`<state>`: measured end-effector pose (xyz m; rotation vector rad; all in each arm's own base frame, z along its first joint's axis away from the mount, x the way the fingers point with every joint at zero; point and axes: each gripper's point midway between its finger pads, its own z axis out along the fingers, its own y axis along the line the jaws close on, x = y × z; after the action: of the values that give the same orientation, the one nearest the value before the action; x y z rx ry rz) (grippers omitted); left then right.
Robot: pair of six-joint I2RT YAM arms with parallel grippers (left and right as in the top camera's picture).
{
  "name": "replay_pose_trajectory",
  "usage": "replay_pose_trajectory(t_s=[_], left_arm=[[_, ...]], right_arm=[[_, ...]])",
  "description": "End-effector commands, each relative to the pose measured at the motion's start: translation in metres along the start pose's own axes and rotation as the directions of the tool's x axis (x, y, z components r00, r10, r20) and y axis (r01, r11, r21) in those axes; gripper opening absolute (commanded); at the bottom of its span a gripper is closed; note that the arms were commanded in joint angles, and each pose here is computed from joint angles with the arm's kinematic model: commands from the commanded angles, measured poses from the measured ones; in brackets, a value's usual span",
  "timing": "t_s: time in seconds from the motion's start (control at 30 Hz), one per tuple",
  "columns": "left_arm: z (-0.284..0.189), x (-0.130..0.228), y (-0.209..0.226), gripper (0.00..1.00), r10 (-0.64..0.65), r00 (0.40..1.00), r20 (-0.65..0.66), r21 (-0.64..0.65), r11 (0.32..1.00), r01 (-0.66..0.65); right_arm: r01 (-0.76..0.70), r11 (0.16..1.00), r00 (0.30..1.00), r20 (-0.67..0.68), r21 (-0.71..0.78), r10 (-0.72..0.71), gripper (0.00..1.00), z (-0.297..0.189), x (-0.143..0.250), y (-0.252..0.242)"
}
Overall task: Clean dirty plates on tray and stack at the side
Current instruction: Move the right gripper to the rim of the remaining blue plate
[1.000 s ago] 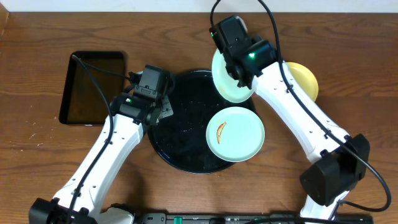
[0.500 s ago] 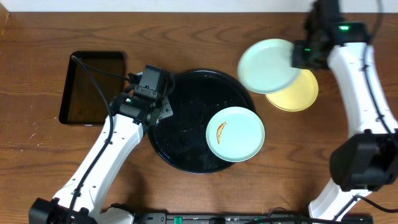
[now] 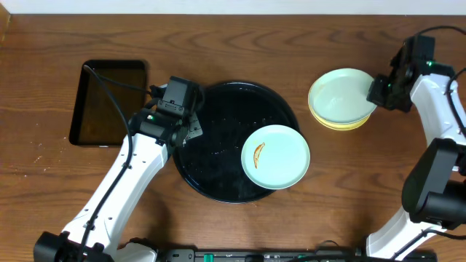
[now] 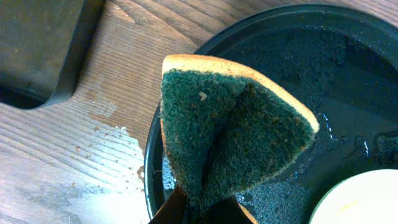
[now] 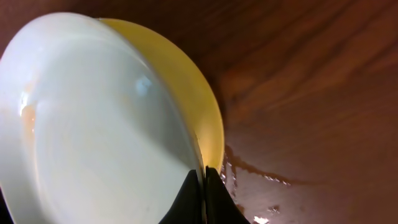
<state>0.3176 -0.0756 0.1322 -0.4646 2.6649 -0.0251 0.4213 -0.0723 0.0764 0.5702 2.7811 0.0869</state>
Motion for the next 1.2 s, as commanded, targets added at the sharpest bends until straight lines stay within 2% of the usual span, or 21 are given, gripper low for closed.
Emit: replay_pose_trajectory(t_s=[0.0,0.03,0.07,0.1,0.13,0.23,0.3,0.37,0.47,0.57,0.63,0.73,0.8,0.83,0.9,1.0,1.1,1.17], left_arm=[[0.003,0.002,0.002,0.08,-0.009,1.0,-0.005,-0.009,1.0,0.009],[0.003,0.002,0.002,0.08,-0.009,1.0,-0.005,-0.009,1.0,0.009],[0.003,0.002,0.002,0.08,-0.009,1.0,-0.006,-0.009,1.0,0.009],[0.003,0.002,0.002,0.08,-0.009,1.0,-0.006,-0.009,1.0,0.009],[0.003,0.002,0.003,0.08,-0.009,1.0,-0.006,-0.009,1.0,0.009],[0.003,0.002,0.002,0.08,-0.009,1.0,-0.006,-0.009,1.0,0.009],[0.003,0.002,0.002,0.08,-0.009,1.0,-0.005,-0.008,1.0,0.009],[0.003,0.001,0.002,0.08,-0.009,1.0,-0.002,-0.007,1.0,0.009],[0.003,0.0,0.001,0.08,-0.011,1.0,0.003,-0.003,1.0,0.011],[0.003,-0.001,0.0,0.08,-0.012,1.0,0.007,0.0,1.0,0.012],[0.003,-0.002,0.0,0.08,-0.012,1.0,0.01,0.002,1.0,0.012],[0.003,-0.002,0.0,0.08,-0.012,1.0,0.01,0.002,1.0,0.012],[0.003,-0.002,0.0,0.08,-0.012,1.0,0.01,0.002,1.0,0.012],[0.003,-0.002,0.0,0.08,-0.012,1.0,0.01,0.002,1.0,0.012],[0.003,-0.002,0.0,0.08,-0.012,1.0,0.01,0.002,1.0,0.012],[0.003,-0.002,0.0,0.08,-0.012,1.0,0.009,0.001,1.0,0.012],[0.004,-0.002,0.0,0.08,-0.011,1.0,0.007,-0.001,1.0,0.011],[0.005,-0.002,-0.001,0.08,-0.012,1.0,0.007,0.0,1.0,0.012]], right_arm=[[-0.01,0.999,1.0,0.027,-0.048,0.011,0.03,-0.004,-0.003,0.011],[-0.016,0.999,0.999,0.03,-0.049,0.018,0.07,-0.003,-0.004,0.011],[-0.016,0.999,0.999,0.033,-0.049,0.018,0.16,-0.003,-0.005,0.011],[-0.019,0.999,0.999,0.033,-0.049,0.021,0.32,-0.002,-0.005,0.011],[-0.019,0.999,0.999,0.033,-0.05,0.02,0.39,-0.002,-0.005,0.011],[-0.02,0.997,1.0,0.01,-0.071,0.021,0.44,-0.003,0.0,0.015],[-0.022,0.99,0.999,-0.042,-0.14,0.016,0.47,-0.004,0.012,0.028],[-0.017,0.969,0.995,-0.098,-0.245,-0.007,0.45,-0.008,0.024,0.047],[0.037,0.892,0.979,-0.162,-0.45,-0.122,0.38,-0.023,0.048,0.09],[0.102,0.861,0.954,-0.196,-0.499,-0.227,0.51,-0.033,0.072,0.115],[0.146,0.85,0.933,-0.215,-0.507,-0.288,0.52,-0.037,0.086,0.128],[0.188,0.858,0.9,-0.266,-0.478,-0.345,0.45,-0.042,0.109,0.14],[0.2,0.898,0.889,-0.313,-0.391,-0.334,0.33,-0.04,0.121,0.138],[0.198,0.927,0.89,-0.337,-0.317,-0.306,0.29,-0.037,0.125,0.132],[0.202,0.967,0.897,-0.368,-0.154,-0.245,0.3,-0.034,0.132,0.116],[0.218,0.976,0.898,-0.394,0.019,-0.193,0.38,-0.041,0.144,0.097],[0.211,0.975,0.908,-0.383,0.07,-0.169,0.36,-0.056,0.149,0.094],[0.227,0.972,0.918,-0.347,0.054,-0.195,0.39,-0.068,0.149,0.101]])
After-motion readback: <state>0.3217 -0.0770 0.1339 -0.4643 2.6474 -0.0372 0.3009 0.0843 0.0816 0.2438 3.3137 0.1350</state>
